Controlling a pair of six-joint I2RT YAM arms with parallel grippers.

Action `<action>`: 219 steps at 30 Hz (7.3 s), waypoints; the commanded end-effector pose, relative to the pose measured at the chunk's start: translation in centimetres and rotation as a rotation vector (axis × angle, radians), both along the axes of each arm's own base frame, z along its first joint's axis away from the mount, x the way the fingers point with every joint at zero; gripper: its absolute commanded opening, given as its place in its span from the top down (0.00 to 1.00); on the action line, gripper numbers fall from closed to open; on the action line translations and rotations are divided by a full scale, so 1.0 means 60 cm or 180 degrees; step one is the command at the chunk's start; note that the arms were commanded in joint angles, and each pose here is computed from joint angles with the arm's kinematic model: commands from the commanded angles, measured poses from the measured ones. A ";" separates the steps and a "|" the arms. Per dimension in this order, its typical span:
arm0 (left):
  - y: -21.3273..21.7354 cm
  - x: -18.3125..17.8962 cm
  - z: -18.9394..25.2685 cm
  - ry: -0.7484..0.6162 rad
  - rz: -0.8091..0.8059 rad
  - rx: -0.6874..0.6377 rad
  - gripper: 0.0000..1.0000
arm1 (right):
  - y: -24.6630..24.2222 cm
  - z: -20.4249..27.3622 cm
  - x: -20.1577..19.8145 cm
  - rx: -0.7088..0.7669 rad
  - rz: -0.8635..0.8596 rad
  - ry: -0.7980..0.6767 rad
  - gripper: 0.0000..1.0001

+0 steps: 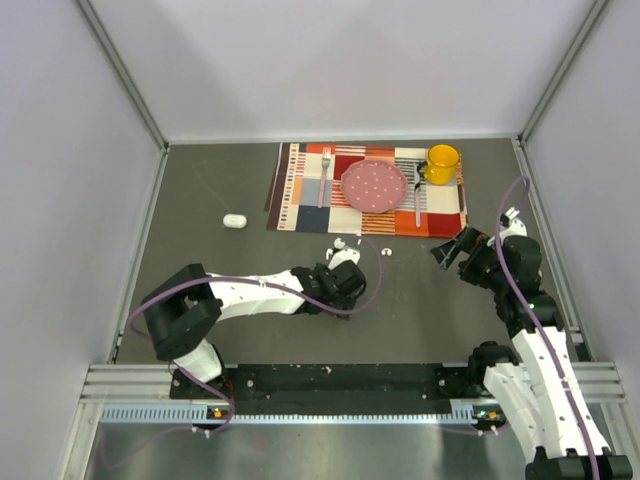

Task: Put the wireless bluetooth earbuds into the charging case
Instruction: Pick up the charging case from the center of the board, then pass from the left arm to the right, then pass from the right arm to the left, then pass from the left arm to the right

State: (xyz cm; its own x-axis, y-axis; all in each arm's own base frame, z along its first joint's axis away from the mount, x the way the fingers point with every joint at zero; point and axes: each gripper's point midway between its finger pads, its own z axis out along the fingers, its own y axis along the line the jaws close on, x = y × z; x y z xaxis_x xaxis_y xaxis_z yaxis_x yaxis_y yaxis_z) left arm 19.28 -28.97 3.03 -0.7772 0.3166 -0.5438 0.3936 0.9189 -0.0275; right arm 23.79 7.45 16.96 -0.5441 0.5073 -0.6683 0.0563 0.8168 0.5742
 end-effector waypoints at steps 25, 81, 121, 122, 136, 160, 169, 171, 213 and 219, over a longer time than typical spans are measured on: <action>-0.024 -0.029 -0.011 -0.0080 -0.1012 -0.0187 0.56 | 0.035 -0.028 -0.001 0.0221 0.0314 0.0156 0.01; -0.106 -0.079 0.271 -0.1911 -0.2686 -0.0916 0.74 | 0.297 0.019 -0.150 0.0911 0.2734 0.0033 0.47; -0.099 -0.087 0.285 -0.1749 -0.2417 -0.1120 0.34 | 0.318 0.033 -0.146 0.1133 0.2778 -0.0150 1.00; -0.099 -0.086 0.288 -0.1758 -0.2406 -0.1146 0.33 | 0.318 0.033 -0.146 0.1133 0.2774 -0.0156 1.00; -0.043 -0.074 0.307 -0.1990 -0.1967 -0.1486 0.01 | 0.304 0.024 -0.122 0.1023 0.2447 -0.0331 1.00; -0.011 -0.129 0.421 -0.1361 -0.2424 -0.4153 0.01 | 0.295 0.144 -0.162 0.1346 0.2796 -0.1479 1.00; -0.029 -0.124 0.438 -0.1229 -0.2470 -0.4499 0.12 | 0.297 0.160 -0.176 0.1506 0.2899 -0.1582 1.00; -0.030 -0.126 0.446 -0.1226 -0.2493 -0.4579 0.16 | 0.297 0.159 -0.177 0.1529 0.2898 -0.1589 1.00; -0.102 -0.106 0.404 -0.1601 -0.2415 -0.3680 1.00 | 0.296 0.132 -0.156 0.1587 0.2598 -0.1126 0.11; -0.070 -0.093 0.377 -0.2035 -0.2444 -0.3098 1.00 | 0.291 0.174 -0.149 0.1805 0.2378 -0.0968 0.01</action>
State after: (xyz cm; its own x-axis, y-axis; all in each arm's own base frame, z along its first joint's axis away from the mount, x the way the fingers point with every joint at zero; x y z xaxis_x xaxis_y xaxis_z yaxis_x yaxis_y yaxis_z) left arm 12.53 -34.29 25.28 -0.2893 -0.1773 -0.9407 0.9477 0.0852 -0.3076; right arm 14.24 25.19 23.55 -0.7035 0.3117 -0.6387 -0.6070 0.2040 0.7681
